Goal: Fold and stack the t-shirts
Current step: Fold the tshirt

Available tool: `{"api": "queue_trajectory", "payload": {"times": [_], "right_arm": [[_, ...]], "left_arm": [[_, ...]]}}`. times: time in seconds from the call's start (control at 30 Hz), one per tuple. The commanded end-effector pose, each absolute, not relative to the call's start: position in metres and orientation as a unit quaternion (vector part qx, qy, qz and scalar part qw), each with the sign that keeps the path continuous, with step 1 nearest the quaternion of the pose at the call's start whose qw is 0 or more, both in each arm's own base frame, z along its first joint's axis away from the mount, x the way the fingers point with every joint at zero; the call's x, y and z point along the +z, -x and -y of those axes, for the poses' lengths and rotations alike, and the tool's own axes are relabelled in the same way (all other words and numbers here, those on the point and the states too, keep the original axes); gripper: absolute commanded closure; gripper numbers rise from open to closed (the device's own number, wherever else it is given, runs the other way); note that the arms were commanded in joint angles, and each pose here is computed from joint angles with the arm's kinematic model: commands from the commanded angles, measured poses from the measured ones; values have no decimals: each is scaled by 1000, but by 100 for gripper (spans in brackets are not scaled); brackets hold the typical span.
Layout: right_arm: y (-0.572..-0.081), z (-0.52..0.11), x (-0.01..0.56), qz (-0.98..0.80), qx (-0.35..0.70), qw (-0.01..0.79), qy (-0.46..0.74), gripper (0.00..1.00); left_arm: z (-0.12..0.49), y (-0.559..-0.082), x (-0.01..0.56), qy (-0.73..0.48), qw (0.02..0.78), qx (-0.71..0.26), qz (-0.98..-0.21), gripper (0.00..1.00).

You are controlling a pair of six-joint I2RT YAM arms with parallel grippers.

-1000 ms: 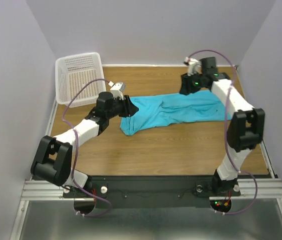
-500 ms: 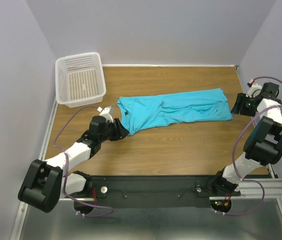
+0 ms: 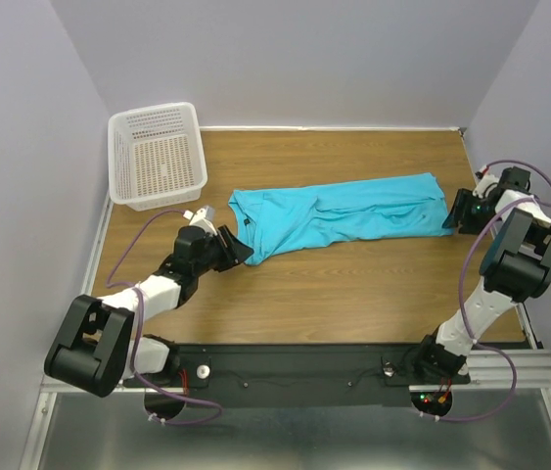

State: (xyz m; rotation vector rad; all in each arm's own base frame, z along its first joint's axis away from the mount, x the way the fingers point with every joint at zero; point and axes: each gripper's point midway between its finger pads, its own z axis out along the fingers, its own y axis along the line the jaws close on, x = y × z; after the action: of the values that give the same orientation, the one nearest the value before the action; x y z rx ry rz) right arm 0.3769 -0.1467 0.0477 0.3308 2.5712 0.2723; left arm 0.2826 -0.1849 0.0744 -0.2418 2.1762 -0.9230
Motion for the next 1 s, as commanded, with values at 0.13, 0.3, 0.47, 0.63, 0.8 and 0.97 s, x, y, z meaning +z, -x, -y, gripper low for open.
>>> {"api": "queue_trajectory", "payload": {"times": [0.13, 0.3, 0.47, 0.63, 0.8, 0.97], "right_arm": [[-394, 146, 49, -941, 121, 284, -135, 46], [-393, 146, 45, -942, 123, 279, -137, 59], [-392, 149, 43, -944, 115, 277, -139, 71], [-392, 150, 40, -944, 110, 278, -142, 83], [-391, 151, 40, -944, 106, 280, -140, 92], [-393, 152, 40, -944, 105, 282, -138, 97]], "left_arm": [[184, -288, 75, 109, 382, -372, -839, 44], [179, -288, 71, 120, 382, -361, -842, 44], [171, -287, 64, 141, 378, -344, -848, 44], [168, -285, 52, 160, 361, -332, -857, 44], [172, -287, 49, 156, 350, -336, -860, 44], [178, -286, 43, 144, 333, -340, -868, 44]]}}
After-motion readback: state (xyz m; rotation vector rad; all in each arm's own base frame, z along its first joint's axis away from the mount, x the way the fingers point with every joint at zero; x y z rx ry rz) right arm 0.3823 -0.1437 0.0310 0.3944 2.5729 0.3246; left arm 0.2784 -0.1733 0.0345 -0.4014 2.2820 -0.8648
